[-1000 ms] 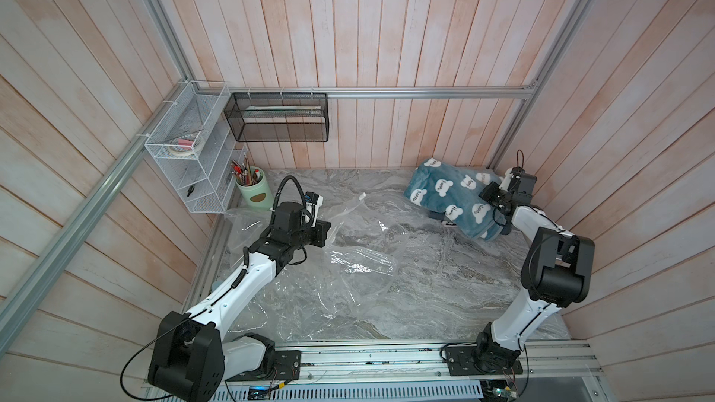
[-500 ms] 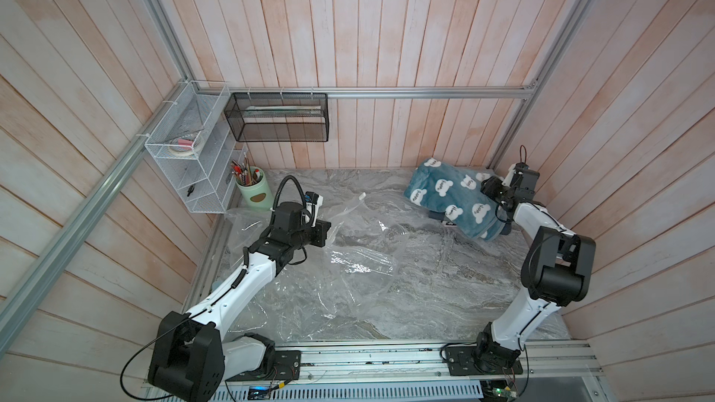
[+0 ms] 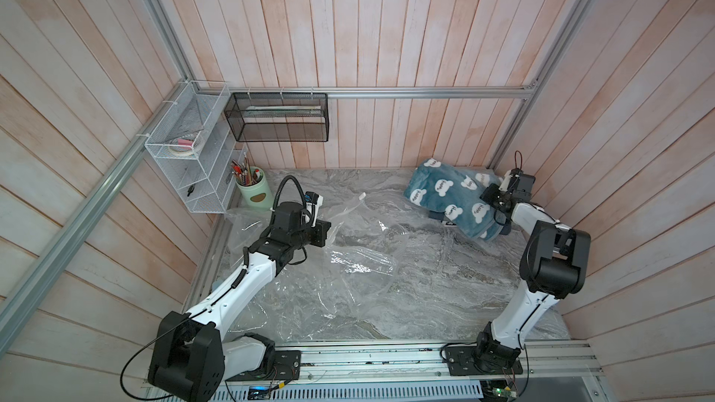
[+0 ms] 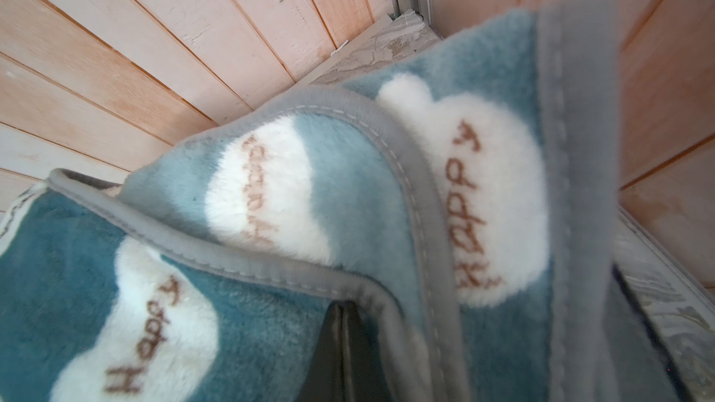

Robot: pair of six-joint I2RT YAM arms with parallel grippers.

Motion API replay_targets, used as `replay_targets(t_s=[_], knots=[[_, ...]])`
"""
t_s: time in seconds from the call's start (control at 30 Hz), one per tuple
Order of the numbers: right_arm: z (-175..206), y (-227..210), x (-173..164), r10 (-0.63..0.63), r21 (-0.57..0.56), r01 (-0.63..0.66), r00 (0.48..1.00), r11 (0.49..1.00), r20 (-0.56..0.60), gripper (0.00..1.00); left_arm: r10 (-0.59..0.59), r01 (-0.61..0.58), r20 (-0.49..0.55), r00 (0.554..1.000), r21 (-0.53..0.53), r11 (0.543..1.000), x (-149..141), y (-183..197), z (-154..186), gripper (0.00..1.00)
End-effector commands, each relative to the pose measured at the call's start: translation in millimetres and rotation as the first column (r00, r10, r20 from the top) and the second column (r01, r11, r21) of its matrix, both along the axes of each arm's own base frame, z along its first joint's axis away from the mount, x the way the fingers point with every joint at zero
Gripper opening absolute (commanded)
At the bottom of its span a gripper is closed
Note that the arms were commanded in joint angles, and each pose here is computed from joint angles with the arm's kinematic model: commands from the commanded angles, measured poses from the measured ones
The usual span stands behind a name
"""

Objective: Take the blanket out of the vacuum bag
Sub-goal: Place the vacuum bag at the center of the board.

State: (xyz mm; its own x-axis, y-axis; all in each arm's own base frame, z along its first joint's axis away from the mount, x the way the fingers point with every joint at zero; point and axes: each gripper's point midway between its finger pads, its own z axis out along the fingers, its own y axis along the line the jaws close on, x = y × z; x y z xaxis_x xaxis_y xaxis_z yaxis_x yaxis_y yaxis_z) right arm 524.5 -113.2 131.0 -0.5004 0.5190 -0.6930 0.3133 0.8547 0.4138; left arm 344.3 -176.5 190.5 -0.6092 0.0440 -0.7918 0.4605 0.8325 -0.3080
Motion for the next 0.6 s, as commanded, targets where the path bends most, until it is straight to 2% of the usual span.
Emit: replay_targets(t_s=[0.0,0.23,0.4,0.57], knots=[[9.0,7.4,3.5,0.023,0.030,-0.023,1.000,0.999,0.011,0.00,-0.003,0.003,0.082,0.997,-0.005,1.000,16.3,-3.2,20.3,0.00],[41.9,8.5,5.6,0.022,0.028,-0.024,0.996,0.999,0.092,0.00,-0.074,0.076,0.078,0.994,-0.014,0.997,54.2,-27.4,12.6,0.00],[58.9,8.6,9.3,0.022,0.028,-0.026,0.991,0.999,0.131,0.00,-0.171,0.184,0.179,0.969,-0.058,0.981,66.6,-48.9,29.7,0.00],[76.8,2.5,12.7,-0.006,0.009,0.004,0.983,1.000,0.181,0.00,-0.298,0.319,0.251,0.921,-0.046,0.947,76.4,-70.6,39.7,0.01]])
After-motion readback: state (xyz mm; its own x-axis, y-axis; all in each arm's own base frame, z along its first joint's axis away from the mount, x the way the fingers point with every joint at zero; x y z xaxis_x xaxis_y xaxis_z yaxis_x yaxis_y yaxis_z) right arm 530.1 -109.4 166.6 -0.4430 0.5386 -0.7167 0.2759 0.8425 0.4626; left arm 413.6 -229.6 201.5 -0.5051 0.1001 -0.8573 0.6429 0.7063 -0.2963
